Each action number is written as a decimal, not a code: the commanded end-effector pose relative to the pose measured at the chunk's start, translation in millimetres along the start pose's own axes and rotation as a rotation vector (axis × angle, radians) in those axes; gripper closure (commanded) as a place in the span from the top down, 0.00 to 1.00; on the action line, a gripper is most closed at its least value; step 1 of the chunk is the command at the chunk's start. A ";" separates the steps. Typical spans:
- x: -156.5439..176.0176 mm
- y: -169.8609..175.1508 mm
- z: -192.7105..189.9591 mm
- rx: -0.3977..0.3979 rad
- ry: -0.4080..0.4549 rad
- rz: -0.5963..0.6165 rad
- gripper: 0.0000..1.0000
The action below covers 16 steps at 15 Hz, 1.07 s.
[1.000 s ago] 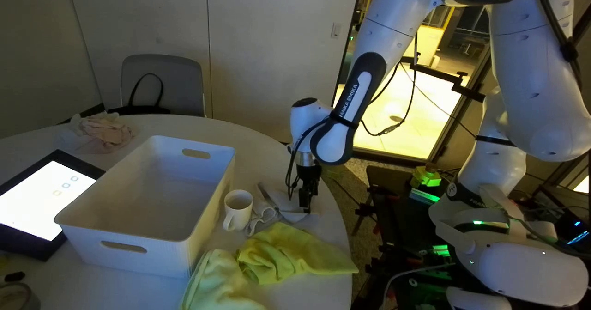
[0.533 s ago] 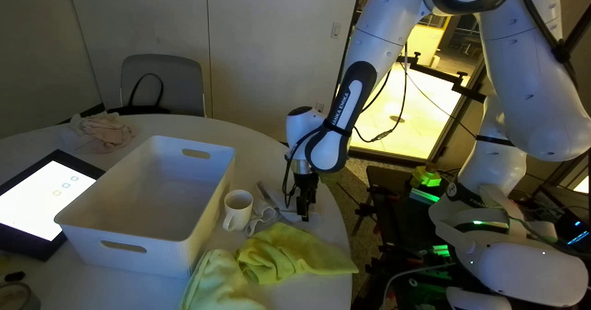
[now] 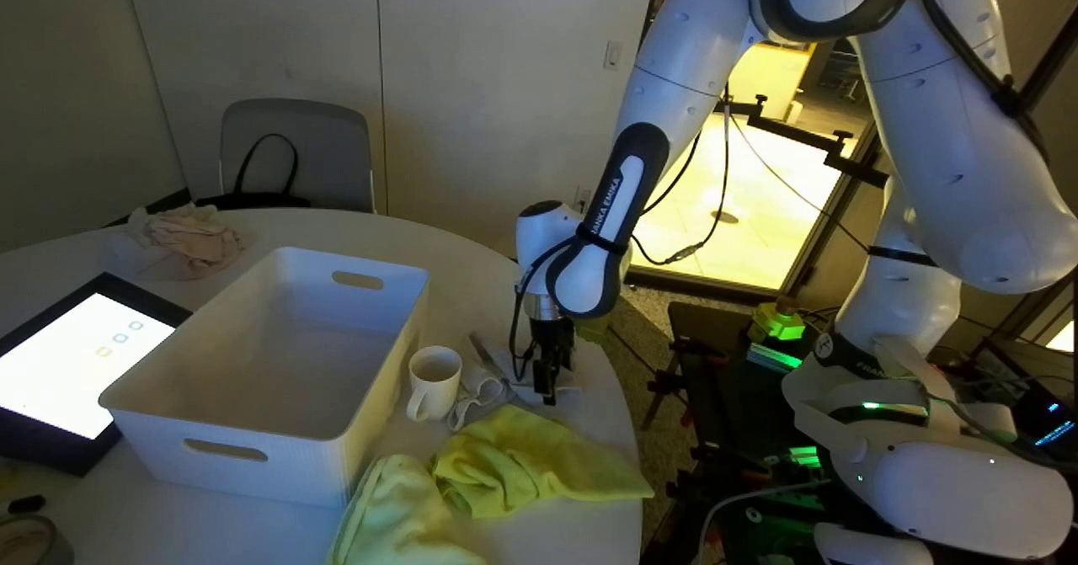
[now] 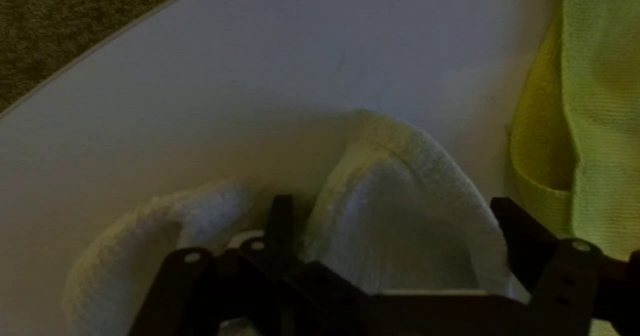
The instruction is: Put the towels in the basket and the smaller objects into the white mug
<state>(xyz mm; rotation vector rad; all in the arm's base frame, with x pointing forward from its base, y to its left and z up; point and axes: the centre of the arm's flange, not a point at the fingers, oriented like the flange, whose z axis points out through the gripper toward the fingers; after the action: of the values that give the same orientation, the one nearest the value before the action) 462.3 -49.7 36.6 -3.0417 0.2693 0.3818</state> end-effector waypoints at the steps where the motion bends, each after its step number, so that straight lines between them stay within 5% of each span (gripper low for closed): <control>1: 12.3 0.5 1.0 0.026 0.024 0.004 0.82; 11: 21.6 -7.0 -13.5 0.038 0.027 -0.020 0.03; 16: 13.8 -9.9 -35.3 0.025 0.043 -0.037 0.02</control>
<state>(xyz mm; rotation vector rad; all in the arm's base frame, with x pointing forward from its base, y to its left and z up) 483.7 -45.8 45.3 -3.0372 0.2427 0.3243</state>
